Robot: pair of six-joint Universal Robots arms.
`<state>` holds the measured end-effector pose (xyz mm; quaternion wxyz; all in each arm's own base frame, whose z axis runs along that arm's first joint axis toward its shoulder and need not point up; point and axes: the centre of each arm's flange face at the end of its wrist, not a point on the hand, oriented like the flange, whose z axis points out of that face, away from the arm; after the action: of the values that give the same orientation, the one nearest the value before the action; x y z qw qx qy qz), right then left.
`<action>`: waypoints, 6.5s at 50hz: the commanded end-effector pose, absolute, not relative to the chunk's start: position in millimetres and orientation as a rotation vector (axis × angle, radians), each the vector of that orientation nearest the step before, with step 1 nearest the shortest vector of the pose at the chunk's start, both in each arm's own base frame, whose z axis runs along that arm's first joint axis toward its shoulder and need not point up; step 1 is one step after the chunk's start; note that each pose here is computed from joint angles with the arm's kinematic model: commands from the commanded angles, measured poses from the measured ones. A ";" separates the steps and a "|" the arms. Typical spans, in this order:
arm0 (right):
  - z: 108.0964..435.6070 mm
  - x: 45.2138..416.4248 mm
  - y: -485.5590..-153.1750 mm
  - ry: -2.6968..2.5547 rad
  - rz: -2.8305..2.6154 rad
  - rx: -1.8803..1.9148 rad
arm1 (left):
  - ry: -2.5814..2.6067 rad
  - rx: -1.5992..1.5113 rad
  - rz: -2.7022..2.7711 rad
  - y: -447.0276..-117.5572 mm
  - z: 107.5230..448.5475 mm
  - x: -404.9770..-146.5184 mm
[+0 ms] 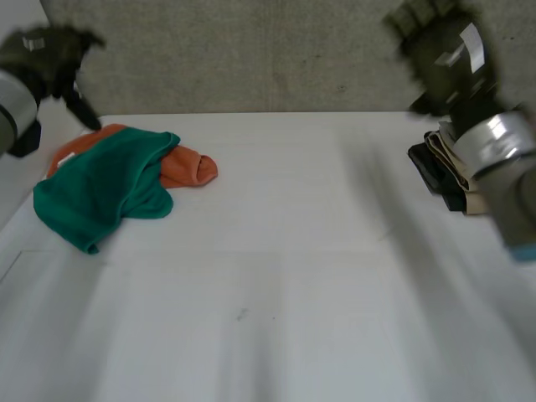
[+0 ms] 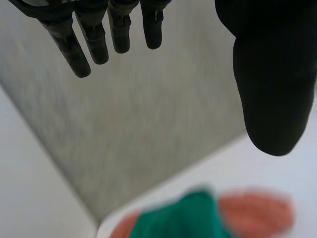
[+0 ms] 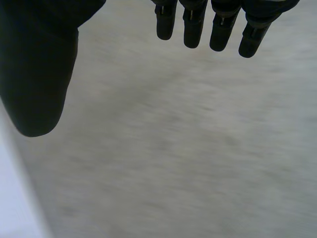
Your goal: Fold the laundry.
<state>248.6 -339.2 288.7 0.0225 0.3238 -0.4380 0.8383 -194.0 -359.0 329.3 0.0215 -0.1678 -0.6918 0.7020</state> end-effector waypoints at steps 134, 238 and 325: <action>327.3 348.5 -229.0 -1.513 2.787 1.109 | -1.814 -0.447 1.895 -296.8 316.0 -262.1; 155.6 328.2 -236.4 -2.184 2.011 1.147 | -2.336 -0.891 1.682 -235.6 215.8 -230.2; 342.6 339.6 -312.0 -1.036 2.661 0.823 | -1.626 -0.540 2.347 -374.6 353.6 -243.4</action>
<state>334.4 -322.4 373.1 0.1163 0.2159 -0.3039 0.9206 -245.5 -375.5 390.4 0.1095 -0.1703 -0.5047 0.8392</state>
